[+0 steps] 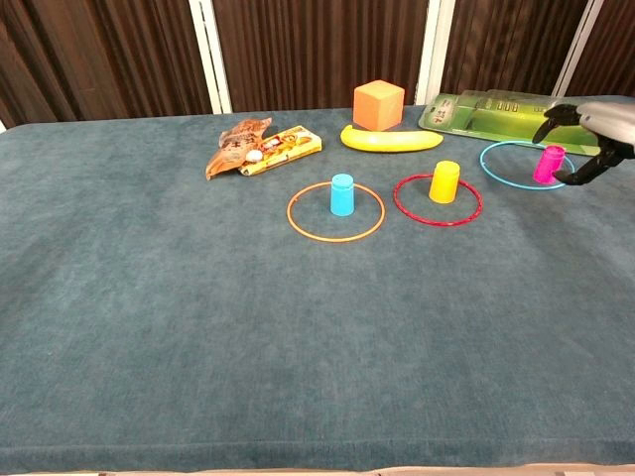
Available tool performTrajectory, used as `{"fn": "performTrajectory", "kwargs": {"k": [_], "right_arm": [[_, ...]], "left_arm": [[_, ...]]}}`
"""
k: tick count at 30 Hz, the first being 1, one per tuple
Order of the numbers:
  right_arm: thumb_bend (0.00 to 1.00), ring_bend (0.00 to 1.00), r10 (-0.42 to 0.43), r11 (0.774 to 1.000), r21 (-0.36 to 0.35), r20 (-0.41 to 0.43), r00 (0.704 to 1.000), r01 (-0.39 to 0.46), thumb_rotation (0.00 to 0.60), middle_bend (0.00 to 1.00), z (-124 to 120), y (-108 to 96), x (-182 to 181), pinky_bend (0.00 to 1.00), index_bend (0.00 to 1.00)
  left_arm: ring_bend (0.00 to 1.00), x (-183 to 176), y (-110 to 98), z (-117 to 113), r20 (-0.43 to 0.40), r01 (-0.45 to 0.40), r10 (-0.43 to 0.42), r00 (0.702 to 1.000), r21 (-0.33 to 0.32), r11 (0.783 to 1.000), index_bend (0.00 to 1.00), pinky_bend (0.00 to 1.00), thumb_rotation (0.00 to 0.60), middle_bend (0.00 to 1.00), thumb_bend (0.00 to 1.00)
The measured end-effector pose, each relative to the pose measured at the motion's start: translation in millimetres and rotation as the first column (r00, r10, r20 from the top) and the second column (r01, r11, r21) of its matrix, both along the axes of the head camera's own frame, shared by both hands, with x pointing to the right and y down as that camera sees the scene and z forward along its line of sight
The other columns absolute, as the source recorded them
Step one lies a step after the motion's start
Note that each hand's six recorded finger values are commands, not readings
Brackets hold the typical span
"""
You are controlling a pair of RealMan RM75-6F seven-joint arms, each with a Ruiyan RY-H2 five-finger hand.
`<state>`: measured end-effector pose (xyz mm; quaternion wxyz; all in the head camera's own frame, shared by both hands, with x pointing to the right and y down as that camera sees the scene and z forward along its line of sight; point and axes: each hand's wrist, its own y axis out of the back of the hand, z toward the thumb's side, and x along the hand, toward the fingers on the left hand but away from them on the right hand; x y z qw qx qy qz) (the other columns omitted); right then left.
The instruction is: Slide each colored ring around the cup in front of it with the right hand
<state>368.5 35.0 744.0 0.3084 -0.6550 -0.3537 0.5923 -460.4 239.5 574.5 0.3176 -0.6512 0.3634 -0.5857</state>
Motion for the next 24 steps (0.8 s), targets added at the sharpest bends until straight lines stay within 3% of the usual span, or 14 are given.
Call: {"fn": "performTrajectory", "kwargs": {"k": [3, 6, 10, 13, 16, 19, 21, 24], "right_arm": [[0.47, 0.00, -0.017, 0.998, 0.056, 0.028, 0.999, 0.015, 0.600, 0.09, -15, 5, 2, 0.00, 0.29], [0.47, 0.00, -0.039, 0.992, 0.119, 0.069, 0.997, 0.031, 0.600, 0.03, -38, 20, 5, 0.00, 0.15], [0.46, 0.00, -0.053, 0.989, 0.146, 0.134, 0.990, 0.033, 0.600, 0.00, -73, 62, 11, 0.00, 0.01], [0.43, 0.00, -0.044, 0.990, 0.141, 0.164, 0.986, 0.021, 0.600, 0.00, -106, 108, 19, 0.00, 0.00], [0.30, 0.00, -0.020, 0.986, 0.164, 0.137, 0.990, -0.002, 0.600, 0.00, -147, 158, 30, 0.00, 0.00], [0.27, 0.00, 0.005, 0.980, 0.200, 0.060, 0.998, -0.017, 0.600, 0.00, -184, 201, 45, 0.00, 0.00], [0.27, 0.00, 0.016, 0.978, 0.210, 0.023, 1.000, -0.020, 0.600, 0.00, -199, 216, 54, 0.00, 0.00], [0.27, 0.00, 0.015, 0.979, 0.206, -0.014, 1.000, -0.012, 0.600, 0.00, -209, 222, 60, 0.00, 0.00]], "left_arm": [[0.00, 0, 0, -2, -0.003, 0.000, 0.000, 1.000, 0.006, 1.000, 0.00, 0.03, 0.600, 0.00, 0.48], [0.00, 0, 1, -3, -0.005, -0.002, 0.002, 1.000, 0.013, 1.000, 0.00, 0.03, 0.600, 0.00, 0.48], [0.00, 2, 2, -5, -0.008, -0.007, 0.007, 1.000, 0.021, 1.000, 0.00, 0.04, 0.600, 0.00, 0.49], [0.00, 3, 3, -6, -0.009, -0.013, 0.013, 1.000, 0.024, 1.000, 0.00, 0.03, 0.600, 0.00, 0.48], [0.00, 4, 4, -7, -0.014, -0.018, 0.018, 1.000, 0.029, 0.999, 0.00, 0.03, 0.600, 0.00, 0.48], [0.00, 6, 4, -9, -0.025, -0.025, 0.025, 0.999, 0.036, 0.999, 0.00, 0.03, 0.600, 0.00, 0.48], [0.00, 8, 4, -11, -0.033, -0.031, 0.033, 0.999, 0.049, 0.998, 0.00, 0.03, 0.600, 0.00, 0.48], [0.00, 10, 5, -13, -0.041, -0.038, 0.041, 0.998, 0.063, 0.997, 0.00, 0.03, 0.600, 0.00, 0.49]]}}
